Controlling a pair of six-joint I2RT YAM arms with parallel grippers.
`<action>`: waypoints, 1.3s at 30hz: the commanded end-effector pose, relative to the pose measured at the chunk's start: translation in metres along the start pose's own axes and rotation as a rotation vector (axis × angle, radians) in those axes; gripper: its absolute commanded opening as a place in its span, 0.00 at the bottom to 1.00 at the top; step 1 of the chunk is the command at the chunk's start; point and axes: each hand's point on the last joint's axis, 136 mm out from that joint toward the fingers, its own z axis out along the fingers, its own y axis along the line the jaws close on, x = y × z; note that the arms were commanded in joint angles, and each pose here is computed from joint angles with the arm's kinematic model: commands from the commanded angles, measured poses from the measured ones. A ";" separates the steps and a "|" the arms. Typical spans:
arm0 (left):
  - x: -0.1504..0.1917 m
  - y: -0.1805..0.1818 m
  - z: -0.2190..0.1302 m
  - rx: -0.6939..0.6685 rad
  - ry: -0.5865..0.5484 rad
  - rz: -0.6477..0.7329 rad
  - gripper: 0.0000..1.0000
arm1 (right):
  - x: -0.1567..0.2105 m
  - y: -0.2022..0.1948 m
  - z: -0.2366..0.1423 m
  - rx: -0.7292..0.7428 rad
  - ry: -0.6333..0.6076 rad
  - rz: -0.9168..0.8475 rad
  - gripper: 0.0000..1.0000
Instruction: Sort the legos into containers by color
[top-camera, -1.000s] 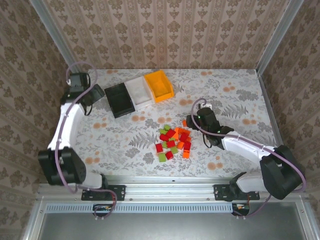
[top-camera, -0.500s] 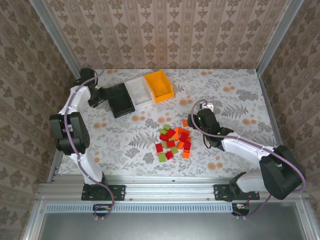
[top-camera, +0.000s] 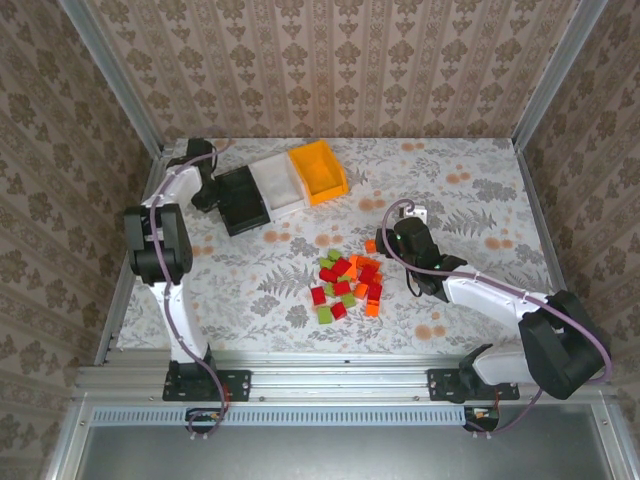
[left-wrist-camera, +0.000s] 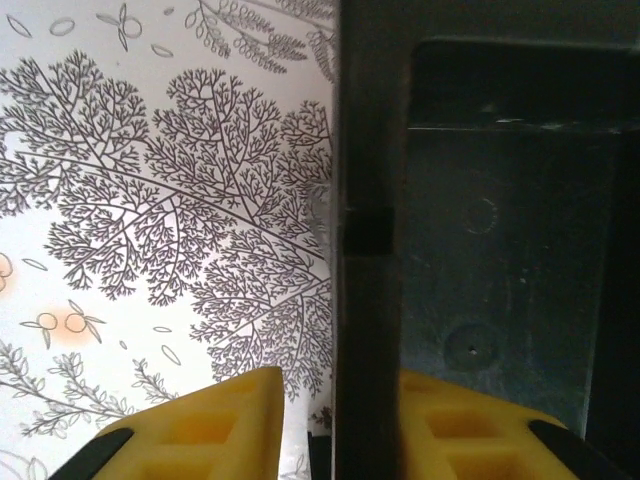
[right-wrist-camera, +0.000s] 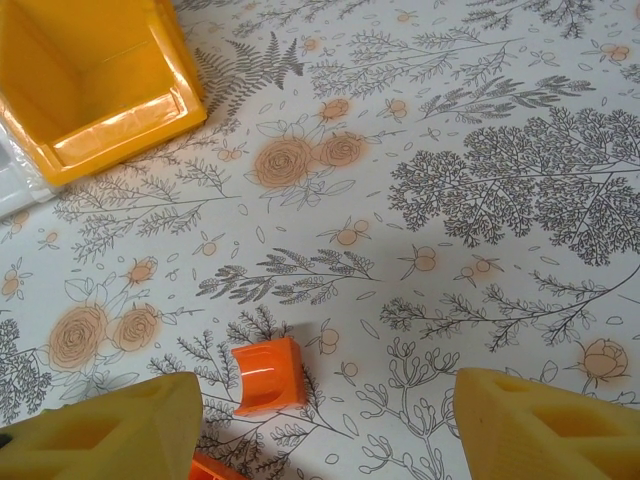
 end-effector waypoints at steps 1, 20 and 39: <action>-0.008 -0.010 -0.006 -0.011 -0.039 0.071 0.23 | -0.006 -0.003 -0.004 0.018 -0.031 -0.006 0.68; 0.037 -0.154 -0.015 0.096 -0.057 0.400 0.00 | -0.010 -0.005 -0.009 0.024 -0.045 -0.003 0.68; 0.059 -0.166 -0.002 0.107 0.014 0.478 0.45 | 0.017 0.012 0.020 -0.003 0.126 -0.083 0.76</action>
